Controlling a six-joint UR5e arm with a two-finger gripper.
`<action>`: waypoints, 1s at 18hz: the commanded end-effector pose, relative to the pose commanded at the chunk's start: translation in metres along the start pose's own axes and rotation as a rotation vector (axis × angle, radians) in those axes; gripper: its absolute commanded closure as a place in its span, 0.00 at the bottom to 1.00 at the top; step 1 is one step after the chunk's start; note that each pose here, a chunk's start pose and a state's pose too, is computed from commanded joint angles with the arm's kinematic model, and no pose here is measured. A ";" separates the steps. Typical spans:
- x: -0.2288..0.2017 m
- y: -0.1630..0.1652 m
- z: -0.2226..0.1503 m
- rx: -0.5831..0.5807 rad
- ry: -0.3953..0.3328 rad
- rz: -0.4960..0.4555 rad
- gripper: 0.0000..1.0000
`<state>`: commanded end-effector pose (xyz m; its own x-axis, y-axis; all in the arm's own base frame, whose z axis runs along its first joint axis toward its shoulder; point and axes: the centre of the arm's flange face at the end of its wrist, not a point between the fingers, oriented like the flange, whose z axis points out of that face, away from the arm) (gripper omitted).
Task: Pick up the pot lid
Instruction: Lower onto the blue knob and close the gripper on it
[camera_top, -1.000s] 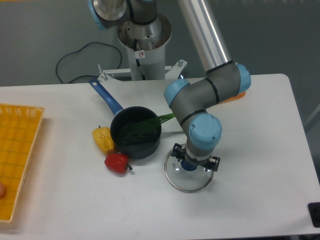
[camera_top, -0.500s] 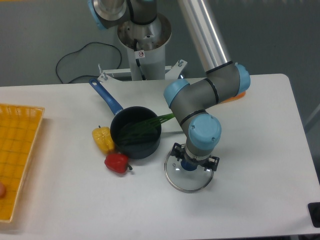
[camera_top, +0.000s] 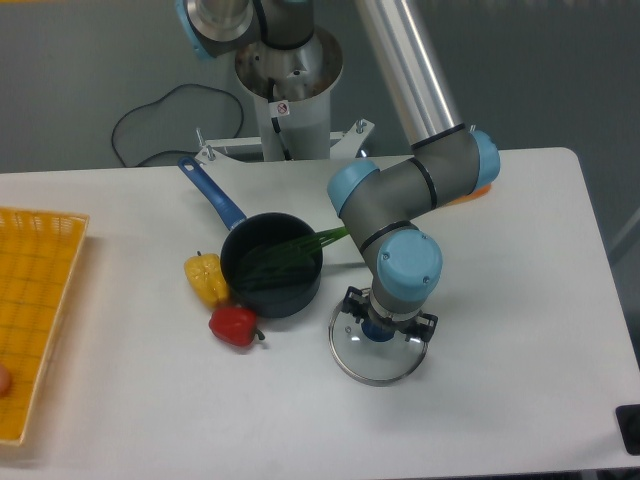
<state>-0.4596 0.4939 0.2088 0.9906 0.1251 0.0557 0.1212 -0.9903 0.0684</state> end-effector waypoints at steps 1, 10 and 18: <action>0.000 0.000 0.000 0.001 0.001 0.000 0.19; 0.002 -0.002 -0.001 0.003 0.003 0.002 0.45; -0.003 -0.002 -0.017 0.015 -0.021 0.000 0.52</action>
<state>-0.4638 0.4966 0.2255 0.9916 0.1243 0.0346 0.1224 -0.9911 0.0530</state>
